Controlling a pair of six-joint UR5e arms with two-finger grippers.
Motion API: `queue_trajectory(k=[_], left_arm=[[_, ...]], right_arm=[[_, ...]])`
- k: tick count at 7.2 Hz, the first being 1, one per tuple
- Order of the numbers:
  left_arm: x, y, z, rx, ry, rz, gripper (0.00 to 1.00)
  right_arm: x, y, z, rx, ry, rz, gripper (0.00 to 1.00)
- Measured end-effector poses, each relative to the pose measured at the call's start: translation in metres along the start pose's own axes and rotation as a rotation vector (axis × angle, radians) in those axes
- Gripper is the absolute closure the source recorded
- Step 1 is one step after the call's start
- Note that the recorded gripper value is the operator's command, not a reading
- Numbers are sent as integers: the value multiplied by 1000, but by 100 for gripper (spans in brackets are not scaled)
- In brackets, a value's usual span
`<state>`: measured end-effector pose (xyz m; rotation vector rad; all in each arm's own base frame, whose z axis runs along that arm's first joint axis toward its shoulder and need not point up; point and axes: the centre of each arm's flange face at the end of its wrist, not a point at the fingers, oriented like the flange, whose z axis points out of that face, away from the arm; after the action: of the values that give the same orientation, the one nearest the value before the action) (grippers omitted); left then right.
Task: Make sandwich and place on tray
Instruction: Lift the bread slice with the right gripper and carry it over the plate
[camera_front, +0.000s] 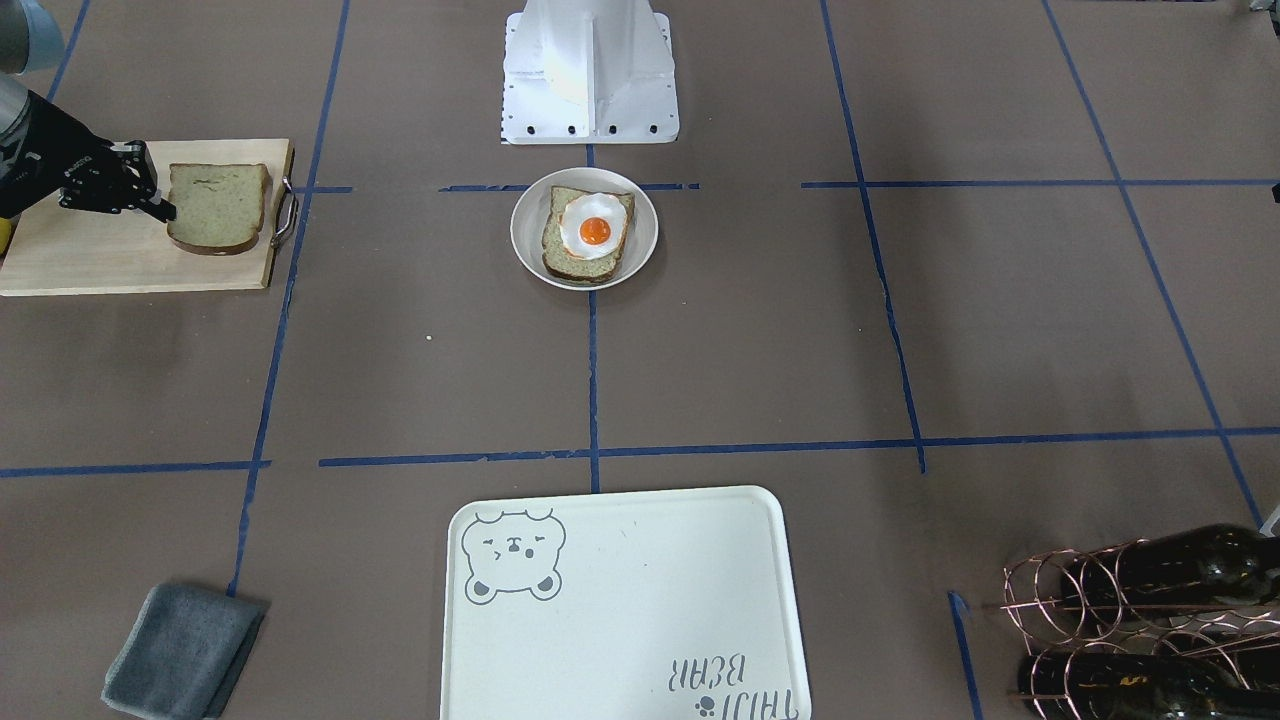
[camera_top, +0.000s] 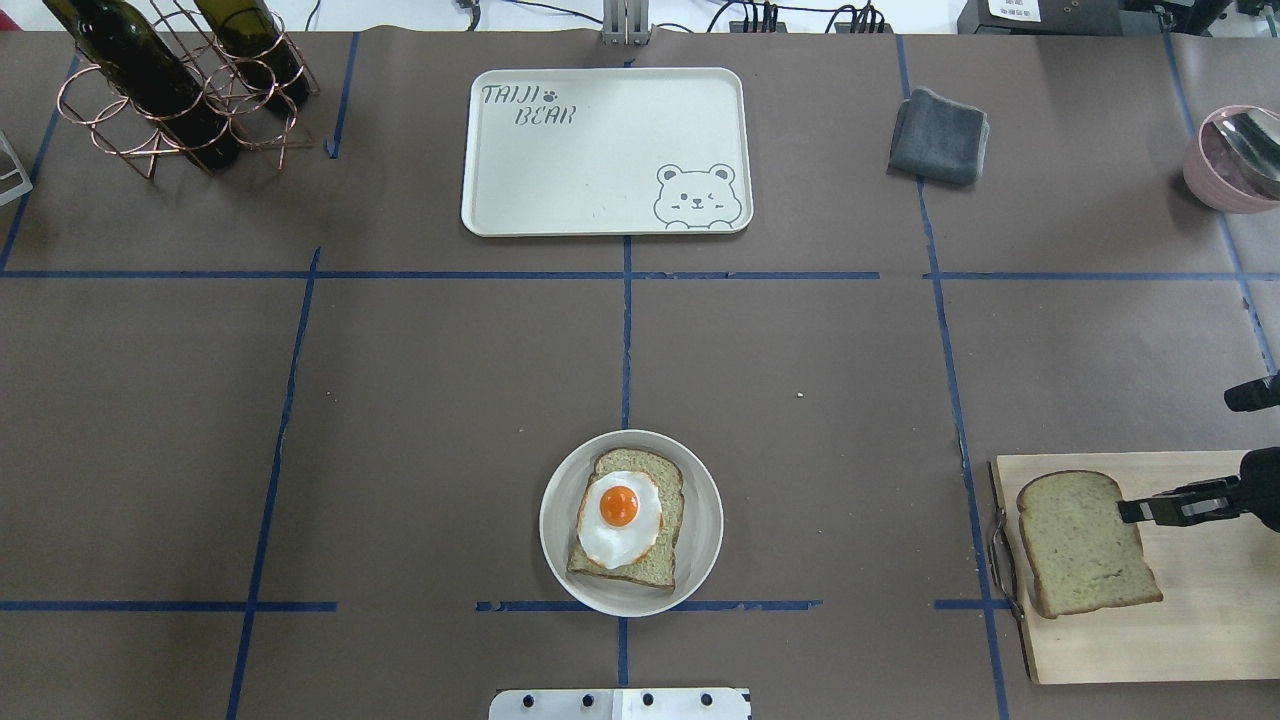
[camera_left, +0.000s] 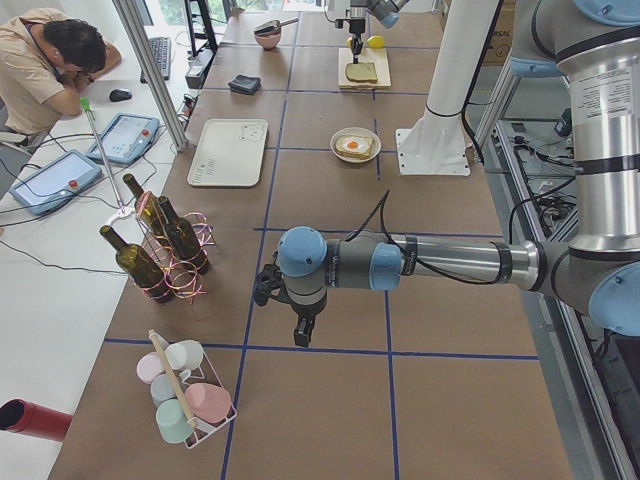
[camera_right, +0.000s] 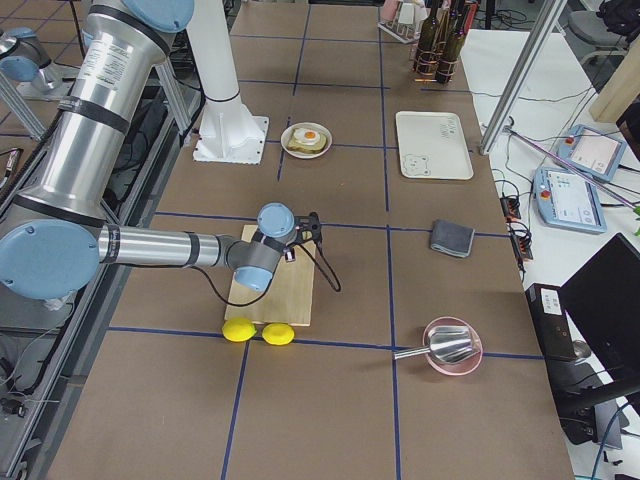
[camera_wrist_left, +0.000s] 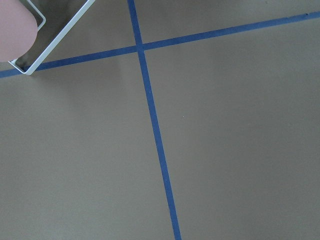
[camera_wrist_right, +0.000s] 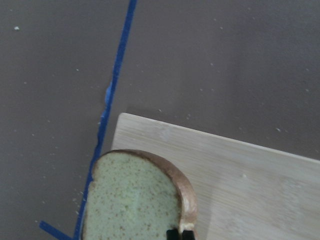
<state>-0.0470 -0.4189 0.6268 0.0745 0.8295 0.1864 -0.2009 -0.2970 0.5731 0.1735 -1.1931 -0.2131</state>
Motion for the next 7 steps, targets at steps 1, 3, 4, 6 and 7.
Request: queue_trajectory(k=[1,3,4,6,7], left_arm=[[-3,1,3,-5,1,-6,0],[-5,2,5,-10,1,-11,0],[-5,1,5,-10,1,-11,0],[-5,1,5,-9,1,-10,0],[-5,1,5,-9,1,-10,0]], right_arm=[[-26,-22,5,25,-46,-24,100],[-92,-76,22,73,-155,-8,100],[-128,-101,31,84,-204,16,100],[-209,-147,51,91,-282,85,100],[-251,-156,70,103,-300,105,100]])
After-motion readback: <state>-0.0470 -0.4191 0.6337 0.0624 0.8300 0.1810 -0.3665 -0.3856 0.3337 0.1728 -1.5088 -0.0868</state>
